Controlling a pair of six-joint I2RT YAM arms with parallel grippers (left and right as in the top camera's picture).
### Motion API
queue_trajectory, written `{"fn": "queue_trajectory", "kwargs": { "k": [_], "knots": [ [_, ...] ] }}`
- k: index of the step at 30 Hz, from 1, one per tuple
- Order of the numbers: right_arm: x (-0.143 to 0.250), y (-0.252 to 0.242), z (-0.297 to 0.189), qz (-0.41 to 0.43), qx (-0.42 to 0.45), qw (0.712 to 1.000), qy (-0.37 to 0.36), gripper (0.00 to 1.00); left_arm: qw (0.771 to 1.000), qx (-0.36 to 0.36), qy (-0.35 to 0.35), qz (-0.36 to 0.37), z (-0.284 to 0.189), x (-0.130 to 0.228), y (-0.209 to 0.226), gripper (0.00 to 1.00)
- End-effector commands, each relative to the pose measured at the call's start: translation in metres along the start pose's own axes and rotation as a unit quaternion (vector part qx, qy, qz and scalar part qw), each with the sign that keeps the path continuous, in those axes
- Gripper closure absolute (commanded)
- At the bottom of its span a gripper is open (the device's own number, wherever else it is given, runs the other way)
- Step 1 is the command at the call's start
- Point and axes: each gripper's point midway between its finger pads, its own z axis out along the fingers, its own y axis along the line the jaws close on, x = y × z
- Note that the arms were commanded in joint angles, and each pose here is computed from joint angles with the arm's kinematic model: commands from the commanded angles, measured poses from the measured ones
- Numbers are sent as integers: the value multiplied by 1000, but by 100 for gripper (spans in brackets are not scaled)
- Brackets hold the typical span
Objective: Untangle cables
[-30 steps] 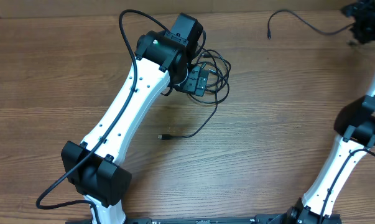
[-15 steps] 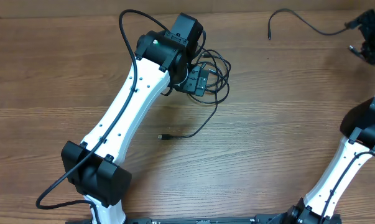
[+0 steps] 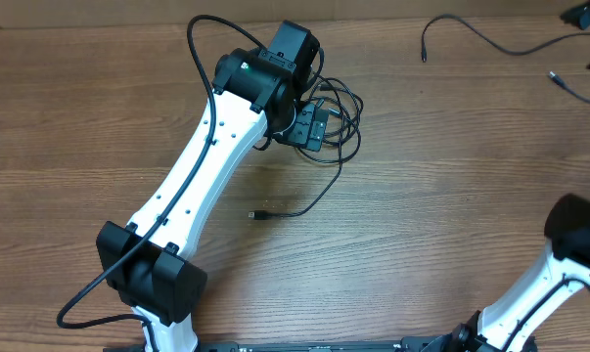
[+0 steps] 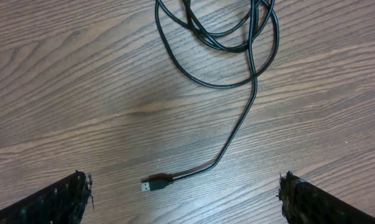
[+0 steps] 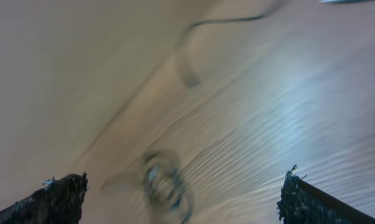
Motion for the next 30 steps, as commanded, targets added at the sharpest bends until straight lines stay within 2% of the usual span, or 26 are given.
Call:
{"fn": "queue_trajectory", "kwargs": {
  "k": [1,6,11,16,20,24,30],
  "knots": [
    [30,48,4,-97,-102,989,53,0,1000,4,-2,-9,-1,-2,0,0],
    [64,68,31,-130,-89,982,104,0,1000,4,-2,-9,-1,-2,0,1],
    [112,105,62,-235,-111,953,156,0,1000,4,-3,-9,-1,-2,0,1],
    [139,124,97,-298,-72,938,159,0,1000,16,-2,-13,-1,-2,-4,1],
    [167,137,122,-307,-71,931,182,0,999,41,-7,-19,-2,-6,-13,1],
    [200,136,155,-324,-63,919,215,0,997,-9,0,-72,-1,-4,23,0],
    [239,131,195,-337,-76,905,248,0,982,-37,47,-179,-5,13,102,0]
  ]
}}
